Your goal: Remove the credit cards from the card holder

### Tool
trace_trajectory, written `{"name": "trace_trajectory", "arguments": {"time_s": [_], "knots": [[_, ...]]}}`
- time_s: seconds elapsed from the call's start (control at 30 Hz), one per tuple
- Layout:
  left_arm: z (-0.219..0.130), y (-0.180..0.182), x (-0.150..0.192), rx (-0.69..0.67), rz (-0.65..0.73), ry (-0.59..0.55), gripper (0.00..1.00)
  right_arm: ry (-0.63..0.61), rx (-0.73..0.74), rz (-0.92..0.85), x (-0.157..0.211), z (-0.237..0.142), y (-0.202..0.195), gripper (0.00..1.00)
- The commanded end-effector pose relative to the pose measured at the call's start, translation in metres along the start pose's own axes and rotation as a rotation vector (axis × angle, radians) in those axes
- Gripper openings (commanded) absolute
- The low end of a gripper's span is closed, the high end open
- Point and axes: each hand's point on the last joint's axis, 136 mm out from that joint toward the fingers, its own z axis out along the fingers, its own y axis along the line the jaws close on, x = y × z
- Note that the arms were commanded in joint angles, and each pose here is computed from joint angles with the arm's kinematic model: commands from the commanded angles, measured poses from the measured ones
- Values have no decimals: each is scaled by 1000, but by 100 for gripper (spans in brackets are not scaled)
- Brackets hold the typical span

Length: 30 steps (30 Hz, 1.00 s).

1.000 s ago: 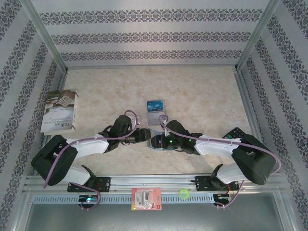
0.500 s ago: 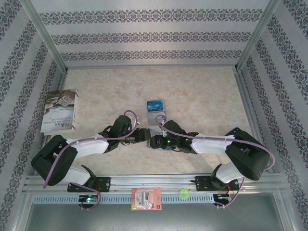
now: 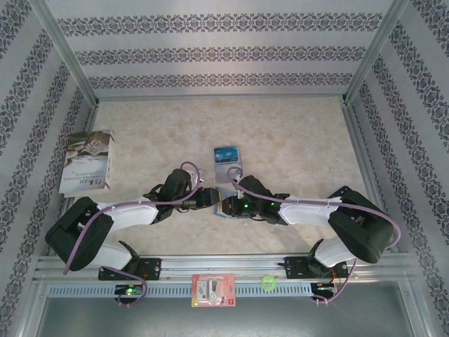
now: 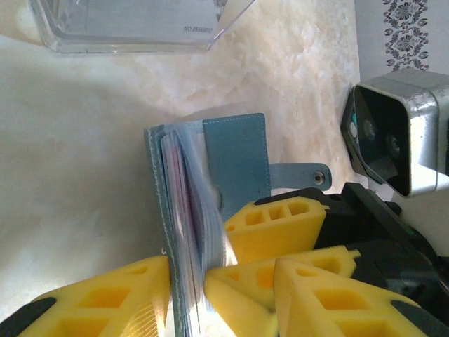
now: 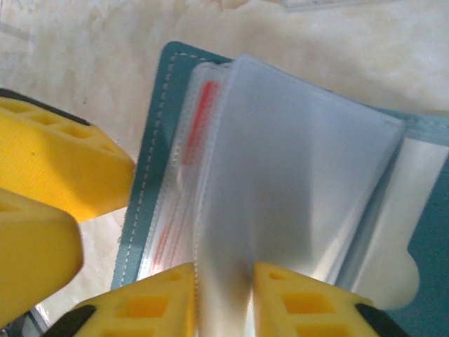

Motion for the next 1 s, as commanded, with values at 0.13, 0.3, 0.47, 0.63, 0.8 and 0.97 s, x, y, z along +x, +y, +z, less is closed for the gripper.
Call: {"name": "trace_trajectory", "arguments": {"time_s": [0.13,0.3,0.47,0.63,0.8,0.97], "knots": [[-1,-3,3,13,1,3,44,5,37,8,5,-1,-13,9],[-9,10,1,-89,28,-11,44,11,42,4,7,-1,-16,0],[-34,20,-10,-258,143,-58,46,27,59,-18,10,-2,-20,0],[-26,-8,-8,-174,236,-37,35,39,59,-21,11,0,-20,0],[5,-23,3,-81,222,22,10,43,54,-18,13,2,-21,0],[19,-14,13,-83,199,67,0,36,54,-19,12,0,-21,0]]}}
